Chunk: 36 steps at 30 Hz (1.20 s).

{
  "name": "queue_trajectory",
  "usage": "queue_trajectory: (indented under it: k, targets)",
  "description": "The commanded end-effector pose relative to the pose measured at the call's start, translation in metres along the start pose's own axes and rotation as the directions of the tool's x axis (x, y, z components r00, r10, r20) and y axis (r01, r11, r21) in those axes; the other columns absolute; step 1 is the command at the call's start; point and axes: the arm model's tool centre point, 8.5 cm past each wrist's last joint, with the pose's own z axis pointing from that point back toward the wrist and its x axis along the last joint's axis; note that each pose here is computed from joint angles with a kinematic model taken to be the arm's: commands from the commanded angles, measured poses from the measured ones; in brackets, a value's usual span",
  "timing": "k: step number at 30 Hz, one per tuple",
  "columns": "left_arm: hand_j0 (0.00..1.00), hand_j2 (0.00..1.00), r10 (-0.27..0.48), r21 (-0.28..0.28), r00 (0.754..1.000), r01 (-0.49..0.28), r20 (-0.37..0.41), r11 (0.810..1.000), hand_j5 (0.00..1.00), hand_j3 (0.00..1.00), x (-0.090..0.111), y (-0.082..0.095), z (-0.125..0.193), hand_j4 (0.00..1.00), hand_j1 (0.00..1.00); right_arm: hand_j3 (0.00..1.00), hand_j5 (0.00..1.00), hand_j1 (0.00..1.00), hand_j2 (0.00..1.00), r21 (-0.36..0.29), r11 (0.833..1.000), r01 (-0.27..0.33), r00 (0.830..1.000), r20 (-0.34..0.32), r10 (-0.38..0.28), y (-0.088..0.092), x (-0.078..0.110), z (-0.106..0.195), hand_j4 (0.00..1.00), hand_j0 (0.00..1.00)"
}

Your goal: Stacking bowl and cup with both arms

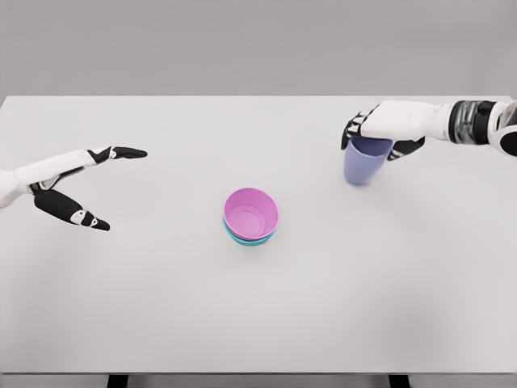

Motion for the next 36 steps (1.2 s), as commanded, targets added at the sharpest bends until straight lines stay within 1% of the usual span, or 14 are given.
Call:
queue_trajectory:
  k: [1, 3, 5, 8, 10, 11, 16, 17, 19, 20, 23, 28, 31, 36]
  targets:
    - [1.0, 1.0, 0.006, 0.006, 1.0, -0.006, 0.002, 1.0, 1.0, 1.0, 0.0, 0.001, 0.0, 1.0, 1.0, 0.56, 0.56, 0.56, 0.56, -0.016, 1.0, 0.008, 1.0, -0.001, -0.008, -0.003, -0.001, 0.002, 0.56, 0.56]
    - [1.0, 1.0, 0.011, 0.012, 1.0, -0.011, -0.002, 1.0, 1.0, 1.0, -0.003, 0.001, 0.0, 1.0, 1.0, 0.56, 0.56, 0.56, 0.56, -0.045, 0.999, -0.019, 1.0, 0.016, 0.02, -0.016, 0.006, 0.004, 0.56, 0.56]
    - [1.0, 1.0, 0.01, 0.013, 1.0, -0.01, -0.002, 1.0, 1.0, 1.0, -0.002, 0.002, 0.001, 1.0, 1.0, 0.56, 0.56, 0.56, 0.56, -0.064, 0.997, -0.037, 0.999, 0.028, 0.039, -0.024, 0.012, 0.005, 0.56, 0.56]
    - [1.0, 1.0, 0.01, 0.013, 1.0, -0.01, -0.001, 1.0, 1.0, 1.0, -0.002, 0.002, 0.0, 1.0, 1.0, 0.56, 0.56, 0.56, 0.56, -0.083, 0.996, -0.024, 0.999, 0.045, 0.027, -0.027, 0.014, 0.005, 0.56, 0.56]
    - [1.0, 1.0, 0.011, 0.014, 1.0, -0.011, 0.0, 1.0, 1.0, 1.0, -0.002, 0.002, 0.0, 1.0, 1.0, 0.56, 0.56, 0.56, 0.56, -0.125, 0.991, -0.037, 0.998, 0.05, 0.044, -0.04, 0.018, 0.012, 0.56, 0.56]
    - [1.0, 1.0, 0.01, 0.013, 1.0, -0.01, -0.001, 1.0, 1.0, 1.0, -0.002, 0.002, 0.0, 1.0, 1.0, 0.56, 0.56, 0.56, 0.56, -0.148, 0.987, -0.057, 0.995, 0.07, 0.068, -0.049, 0.026, 0.014, 0.56, 0.56]
    - [1.0, 1.0, 0.01, 0.013, 1.0, -0.01, 0.001, 1.0, 1.0, 1.0, -0.001, 0.002, 0.0, 1.0, 1.0, 0.58, 0.58, 0.58, 0.58, -0.22, 0.971, -0.096, 0.978, 0.161, 0.133, -0.071, 0.06, 0.023, 0.58, 0.58]
    - [1.0, 1.0, 0.01, 0.013, 1.0, -0.01, 0.001, 1.0, 1.0, 1.0, -0.001, 0.002, 0.0, 1.0, 1.0, 0.58, 0.58, 0.58, 0.58, -0.226, 0.968, -0.109, 0.975, 0.166, 0.148, -0.073, 0.064, 0.03, 0.58, 0.58]
    - [1.0, 1.0, 0.01, 0.012, 1.0, -0.01, 0.003, 1.0, 1.0, 1.0, -0.001, 0.001, 0.0, 1.0, 1.0, 0.59, 0.59, 0.59, 0.59, -0.262, 0.955, -0.14, 0.966, 0.177, 0.19, -0.083, 0.076, 0.047, 0.59, 0.59]
    - [1.0, 1.0, 0.01, 0.012, 1.0, -0.01, 0.003, 1.0, 1.0, 1.0, -0.001, 0.001, 0.0, 1.0, 1.0, 0.59, 0.59, 0.59, 0.59, -0.265, 0.949, -0.17, 0.957, 0.186, 0.223, -0.084, 0.086, 0.054, 0.59, 0.59]
    - [1.0, 1.0, 0.01, 0.01, 1.0, -0.01, 0.005, 1.0, 1.0, 1.0, -0.001, 0.001, -0.001, 1.0, 1.0, 0.6, 0.6, 0.6, 0.6, -0.278, 0.944, -0.177, 0.939, 0.241, 0.247, -0.081, 0.107, 0.058, 0.6, 0.6]
    - [1.0, 1.0, 0.011, 0.012, 1.0, -0.011, 0.002, 1.0, 1.0, 1.0, -0.001, 0.001, 0.0, 1.0, 1.0, 0.6, 0.6, 0.6, 0.6, -0.274, 0.952, -0.139, 0.933, 0.285, 0.219, -0.072, 0.116, 0.047, 0.6, 0.6]
    - [1.0, 1.0, 0.013, 0.013, 1.0, -0.013, 0.003, 1.0, 1.0, 1.0, -0.002, 0.0, -0.001, 1.0, 1.0, 0.6, 0.6, 0.6, 0.6, -0.273, 0.954, -0.121, 0.913, 0.347, 0.215, -0.069, 0.133, 0.027, 0.6, 0.6]
    - [1.0, 1.0, 0.013, 0.013, 1.0, -0.013, 0.003, 1.0, 1.0, 1.0, -0.002, 0.0, -0.001, 1.0, 1.0, 0.6, 0.6, 0.6, 0.6, -0.285, 0.951, -0.116, 0.906, 0.362, 0.219, -0.072, 0.138, 0.022, 0.6, 0.6]
